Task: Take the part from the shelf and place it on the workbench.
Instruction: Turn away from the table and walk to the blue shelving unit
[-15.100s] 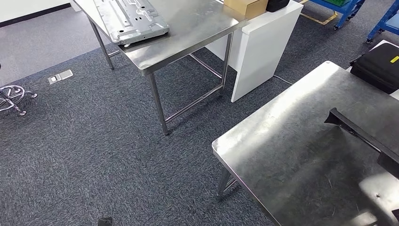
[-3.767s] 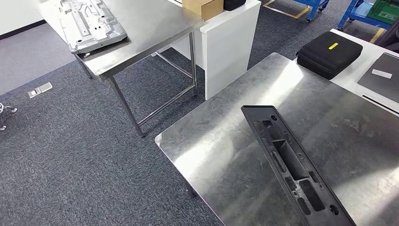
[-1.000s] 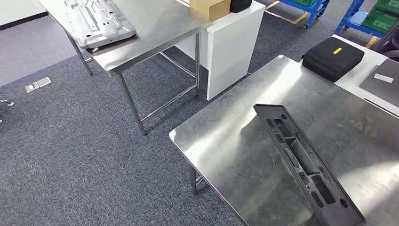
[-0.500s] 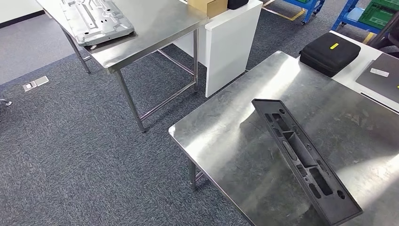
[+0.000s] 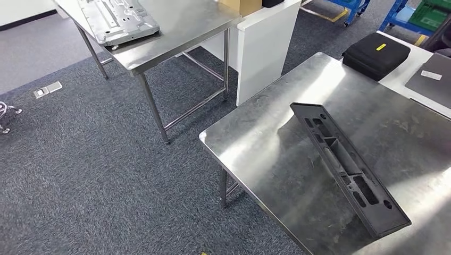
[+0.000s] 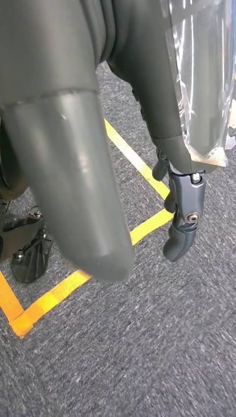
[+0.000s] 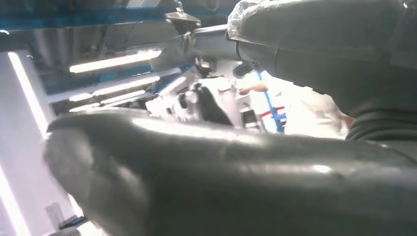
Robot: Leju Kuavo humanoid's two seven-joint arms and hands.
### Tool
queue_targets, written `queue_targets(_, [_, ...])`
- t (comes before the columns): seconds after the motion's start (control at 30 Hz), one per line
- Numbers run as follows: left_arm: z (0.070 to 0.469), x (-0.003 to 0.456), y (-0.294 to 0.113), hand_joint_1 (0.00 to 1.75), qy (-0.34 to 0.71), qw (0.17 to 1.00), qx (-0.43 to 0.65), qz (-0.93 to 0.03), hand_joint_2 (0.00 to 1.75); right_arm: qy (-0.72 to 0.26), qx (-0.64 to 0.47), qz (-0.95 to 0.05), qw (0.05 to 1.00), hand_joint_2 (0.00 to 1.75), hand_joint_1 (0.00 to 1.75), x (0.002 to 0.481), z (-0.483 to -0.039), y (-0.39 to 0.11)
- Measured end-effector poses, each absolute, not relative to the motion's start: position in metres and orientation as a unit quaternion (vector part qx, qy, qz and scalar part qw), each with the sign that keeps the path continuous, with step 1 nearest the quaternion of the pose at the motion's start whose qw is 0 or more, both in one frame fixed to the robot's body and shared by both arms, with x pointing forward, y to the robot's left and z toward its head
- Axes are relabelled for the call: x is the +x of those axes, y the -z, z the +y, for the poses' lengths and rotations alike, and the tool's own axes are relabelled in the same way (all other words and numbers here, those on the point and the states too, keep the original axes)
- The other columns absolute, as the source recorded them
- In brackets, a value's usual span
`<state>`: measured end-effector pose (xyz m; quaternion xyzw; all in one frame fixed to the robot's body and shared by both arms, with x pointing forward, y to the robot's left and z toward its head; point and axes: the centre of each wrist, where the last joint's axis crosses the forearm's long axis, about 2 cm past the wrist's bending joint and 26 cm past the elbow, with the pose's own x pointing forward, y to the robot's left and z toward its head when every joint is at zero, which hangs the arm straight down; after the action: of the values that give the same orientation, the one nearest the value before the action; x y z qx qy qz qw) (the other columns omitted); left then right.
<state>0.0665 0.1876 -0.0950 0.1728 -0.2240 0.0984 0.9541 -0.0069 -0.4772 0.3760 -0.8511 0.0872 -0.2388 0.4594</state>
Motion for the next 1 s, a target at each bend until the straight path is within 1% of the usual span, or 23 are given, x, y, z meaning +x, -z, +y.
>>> queue_targets(0.23, [0.188,0.067,0.095,0.0,-0.092,0.955,0.172,-0.224,0.0,0.246,-0.855,0.09,0.446,0.0,0.0,-0.009,-0.472,-0.363])
queue_targets(0.67, [0.187,0.066,0.095,0.0,-0.093,0.954,0.172,-0.226,0.0,0.238,-0.85,0.09,0.46,0.0,0.0,-0.012,-0.465,-0.348])
queue_targets(0.8, [0.186,0.066,0.095,0.0,-0.095,0.954,0.174,-0.225,0.0,0.241,-0.853,0.087,0.455,0.0,0.0,-0.016,-0.456,-0.335])
queue_targets(1.0, [0.187,0.066,0.095,0.0,-0.095,0.954,0.176,-0.224,0.0,0.238,-0.842,0.098,0.474,0.0,0.0,-0.019,-0.447,-0.322])
